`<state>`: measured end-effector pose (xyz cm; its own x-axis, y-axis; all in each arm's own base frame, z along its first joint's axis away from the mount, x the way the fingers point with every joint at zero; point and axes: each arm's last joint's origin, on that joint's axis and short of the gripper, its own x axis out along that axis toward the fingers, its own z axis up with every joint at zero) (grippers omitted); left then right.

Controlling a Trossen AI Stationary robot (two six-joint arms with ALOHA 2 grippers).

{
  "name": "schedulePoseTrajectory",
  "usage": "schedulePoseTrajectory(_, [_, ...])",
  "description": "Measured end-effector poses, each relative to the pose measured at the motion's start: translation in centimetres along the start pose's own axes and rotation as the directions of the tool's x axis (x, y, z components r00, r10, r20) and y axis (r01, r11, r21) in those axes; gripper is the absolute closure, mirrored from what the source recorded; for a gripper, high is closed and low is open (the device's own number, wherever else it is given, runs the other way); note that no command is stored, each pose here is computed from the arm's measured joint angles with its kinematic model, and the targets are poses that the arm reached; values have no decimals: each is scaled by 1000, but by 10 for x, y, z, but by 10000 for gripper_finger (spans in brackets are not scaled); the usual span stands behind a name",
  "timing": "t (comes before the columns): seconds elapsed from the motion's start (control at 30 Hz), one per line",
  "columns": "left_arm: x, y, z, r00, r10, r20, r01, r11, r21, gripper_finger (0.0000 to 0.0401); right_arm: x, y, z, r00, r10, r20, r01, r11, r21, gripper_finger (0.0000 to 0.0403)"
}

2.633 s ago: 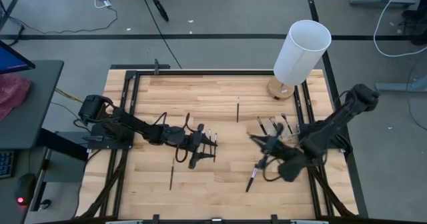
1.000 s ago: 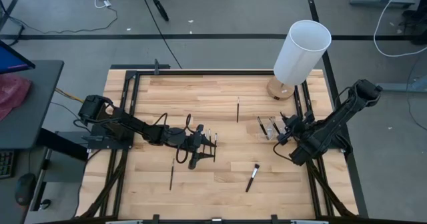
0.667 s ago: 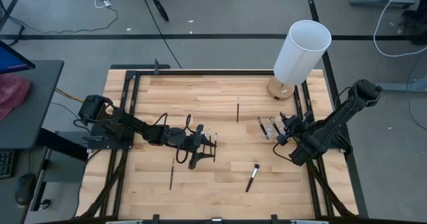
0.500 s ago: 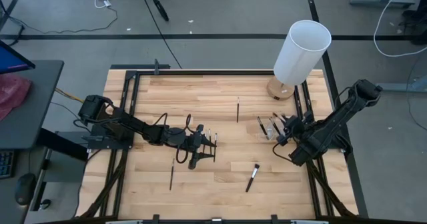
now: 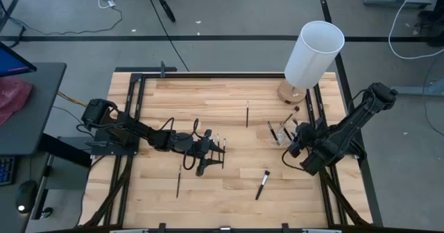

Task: Put items in baskets/containers
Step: Put the black brow brush into the transparent bin

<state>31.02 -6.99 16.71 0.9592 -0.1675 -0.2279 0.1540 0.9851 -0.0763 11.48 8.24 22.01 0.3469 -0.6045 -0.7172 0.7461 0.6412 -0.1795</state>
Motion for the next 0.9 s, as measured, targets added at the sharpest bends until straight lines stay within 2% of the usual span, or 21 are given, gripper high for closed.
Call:
schedulePoseTrajectory(0.17, [0, 0, 0, 1000, 1, 0, -1, 1000, 0, 204, -1, 8, 7, 998, 50, 36, -52, 997, 62, 227])
schedulePoseTrajectory(0.37, [0, 0, 0, 1000, 7, 1, -7, 1000, 1, 204, 11, 14, 21, 998, 43, 49, -52, 981, 189, 202])
schedulePoseTrajectory(0.47, [0, 0, 0, 1000, 9, 1, -9, 1000, 1, 204, 20, 20, 32, 997, 57, 53, -66, 977, 204, 191])
schedulePoseTrajectory(0.63, [0, 2, 0, 999, 42, 7, -42, 999, 0, 204, 40, 22, 61, 997, 75, 3, -74, 972, 225, 182])
schedulePoseTrajectory(0.8, [0, 1, 0, 999, 41, 7, -41, 999, 0, 204, 56, 2, 103, 997, 31, -71, -8, 954, 299, 184])
schedulePoseTrajectory(0.9, [0, 1, 0, 999, 42, 6, -42, 999, 0, 204, 68, -12, 125, 991, 65, -115, -21, 936, 351, 194])
